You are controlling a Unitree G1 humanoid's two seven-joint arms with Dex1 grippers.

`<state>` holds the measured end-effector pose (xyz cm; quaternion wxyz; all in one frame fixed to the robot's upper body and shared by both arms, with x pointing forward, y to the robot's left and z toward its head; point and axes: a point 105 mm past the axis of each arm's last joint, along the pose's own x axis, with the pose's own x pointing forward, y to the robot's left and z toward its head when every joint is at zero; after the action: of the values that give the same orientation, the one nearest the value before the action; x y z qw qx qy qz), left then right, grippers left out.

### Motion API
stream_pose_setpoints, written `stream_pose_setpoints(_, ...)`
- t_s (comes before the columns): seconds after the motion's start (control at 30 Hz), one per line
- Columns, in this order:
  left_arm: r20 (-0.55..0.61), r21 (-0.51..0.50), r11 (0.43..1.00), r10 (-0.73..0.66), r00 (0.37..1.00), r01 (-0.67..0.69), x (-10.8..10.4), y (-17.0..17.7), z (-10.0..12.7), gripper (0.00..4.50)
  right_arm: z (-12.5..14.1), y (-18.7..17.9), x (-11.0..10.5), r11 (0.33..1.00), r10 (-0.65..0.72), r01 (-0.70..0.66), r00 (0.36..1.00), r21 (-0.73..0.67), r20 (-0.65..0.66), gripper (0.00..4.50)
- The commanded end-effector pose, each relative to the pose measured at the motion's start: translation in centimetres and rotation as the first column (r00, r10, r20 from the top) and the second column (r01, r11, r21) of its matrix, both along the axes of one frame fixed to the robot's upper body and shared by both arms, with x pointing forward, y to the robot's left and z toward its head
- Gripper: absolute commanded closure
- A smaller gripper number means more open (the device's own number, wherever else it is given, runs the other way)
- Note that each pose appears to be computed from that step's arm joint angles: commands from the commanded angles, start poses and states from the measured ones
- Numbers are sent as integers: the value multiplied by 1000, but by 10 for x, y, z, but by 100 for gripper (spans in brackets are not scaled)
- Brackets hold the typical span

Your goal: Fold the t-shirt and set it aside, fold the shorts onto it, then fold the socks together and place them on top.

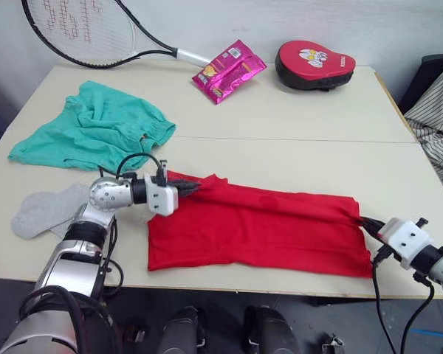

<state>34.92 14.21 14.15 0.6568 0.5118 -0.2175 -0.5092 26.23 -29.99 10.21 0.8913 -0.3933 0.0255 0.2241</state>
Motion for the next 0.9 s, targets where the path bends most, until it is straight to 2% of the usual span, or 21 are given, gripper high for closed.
stream_pose_setpoints(0.03,46,8,1000,-24,999,23,-8,3,2,446,2,-5,-4,999,-14,15,999,-31,36,450)
stream_pose_setpoints(0.17,33,0,1000,-20,999,20,-13,6,-3,446,0,-10,-5,998,-41,43,998,-42,46,450)
stream_pose_setpoints(0.33,-27,-96,995,34,999,-37,-13,13,3,446,3,-16,-5,996,-59,64,995,-69,76,450)
stream_pose_setpoints(0.47,11,-23,1000,2,1000,-2,-24,17,-2,446,4,-20,-6,993,-66,75,994,-96,91,450)
stream_pose_setpoints(0.53,71,83,996,-43,997,38,-32,20,-11,446,2,-20,-6,992,-57,67,995,-111,87,450)
stream_pose_setpoints(0.63,87,150,988,-51,995,37,-36,28,-25,446,-3,-16,-6,993,-40,47,997,-111,70,450)
stream_pose_setpoints(0.83,73,124,992,11,997,-20,-27,32,-27,446,-11,-14,-10,995,-20,23,999,-93,34,450)
stream_pose_setpoints(0.9,48,74,997,29,998,-33,-25,30,-22,450,-8,-13,-14,999,-21,21,1000,-35,12,407)
